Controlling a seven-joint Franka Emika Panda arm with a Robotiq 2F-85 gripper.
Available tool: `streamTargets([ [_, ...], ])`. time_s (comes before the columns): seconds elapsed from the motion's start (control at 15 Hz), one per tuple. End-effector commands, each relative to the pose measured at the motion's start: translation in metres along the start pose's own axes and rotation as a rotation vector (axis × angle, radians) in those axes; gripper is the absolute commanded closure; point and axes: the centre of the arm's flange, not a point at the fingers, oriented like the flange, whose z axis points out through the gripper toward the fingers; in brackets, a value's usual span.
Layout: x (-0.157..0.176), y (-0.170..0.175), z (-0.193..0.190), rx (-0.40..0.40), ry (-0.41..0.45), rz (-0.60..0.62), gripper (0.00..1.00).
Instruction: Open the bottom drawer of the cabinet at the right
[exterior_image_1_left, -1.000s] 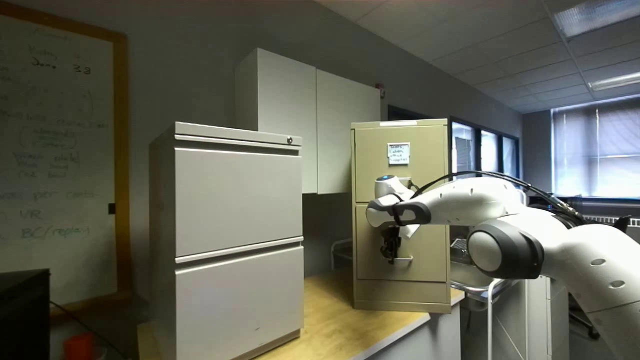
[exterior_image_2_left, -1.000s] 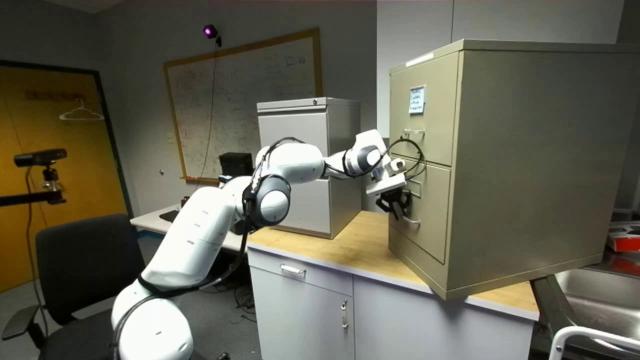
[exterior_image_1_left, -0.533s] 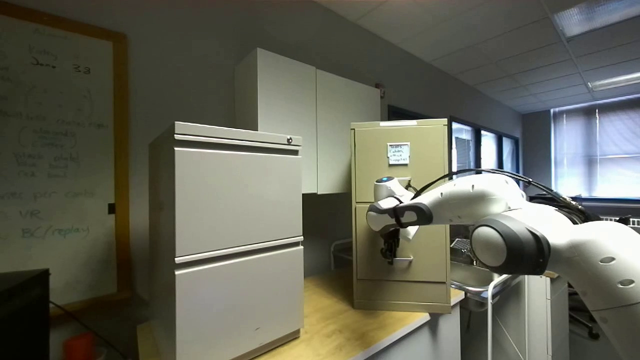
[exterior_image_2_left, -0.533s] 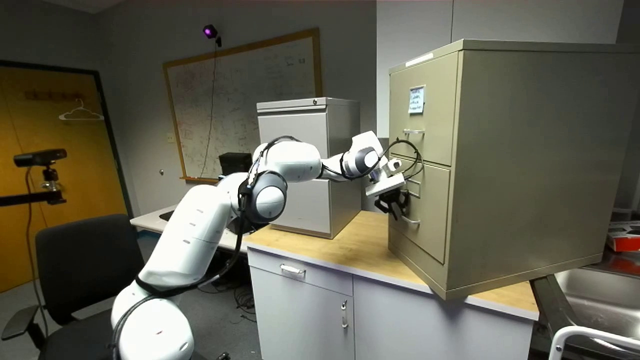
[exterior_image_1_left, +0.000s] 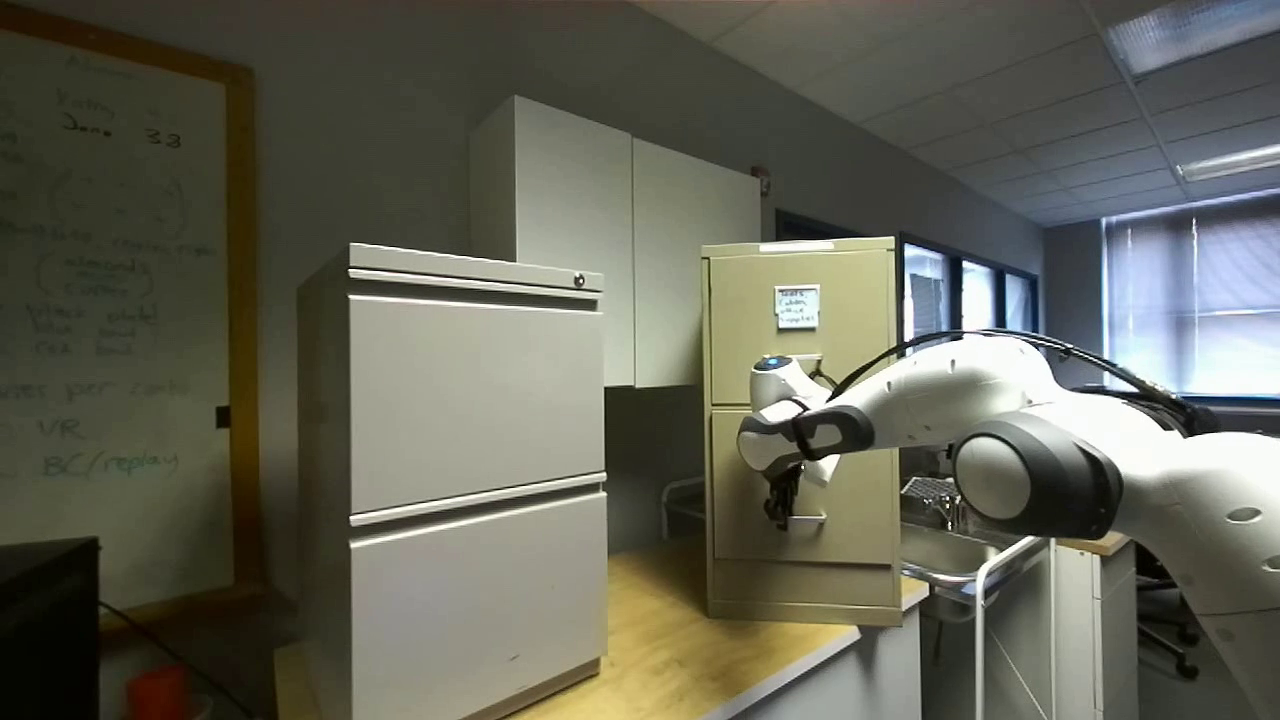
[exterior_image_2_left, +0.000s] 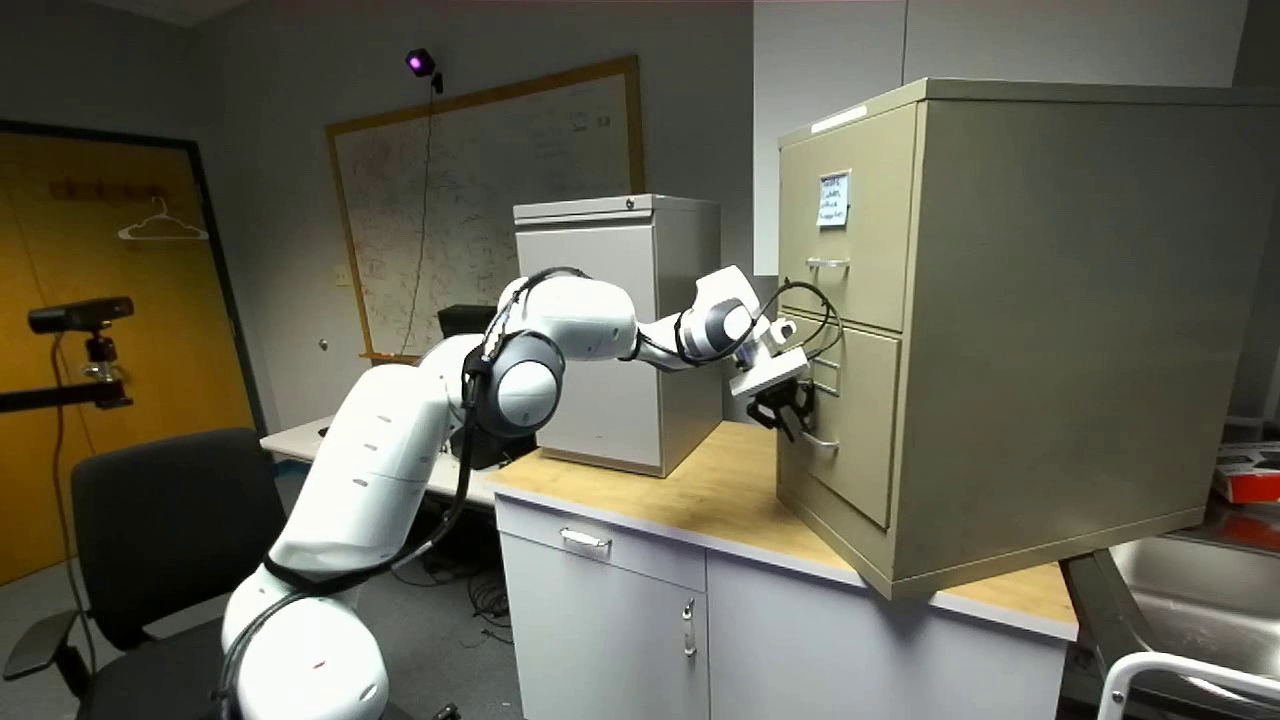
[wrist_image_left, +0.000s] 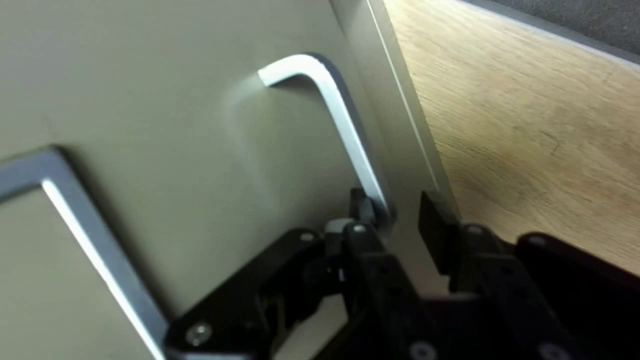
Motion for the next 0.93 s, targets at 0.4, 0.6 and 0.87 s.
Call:
streamTargets([
  [0.4, -0.014, -0.089, -0.008, 0.126, -0.028, -0.13, 0.92],
  [0.6, -0.02, -0.102, -0.019, 0.131, -0.075, -0.143, 0.92],
  [0.87, -0.03, -0.128, -0.035, 0.141, -0.161, -0.186, 0.92],
])
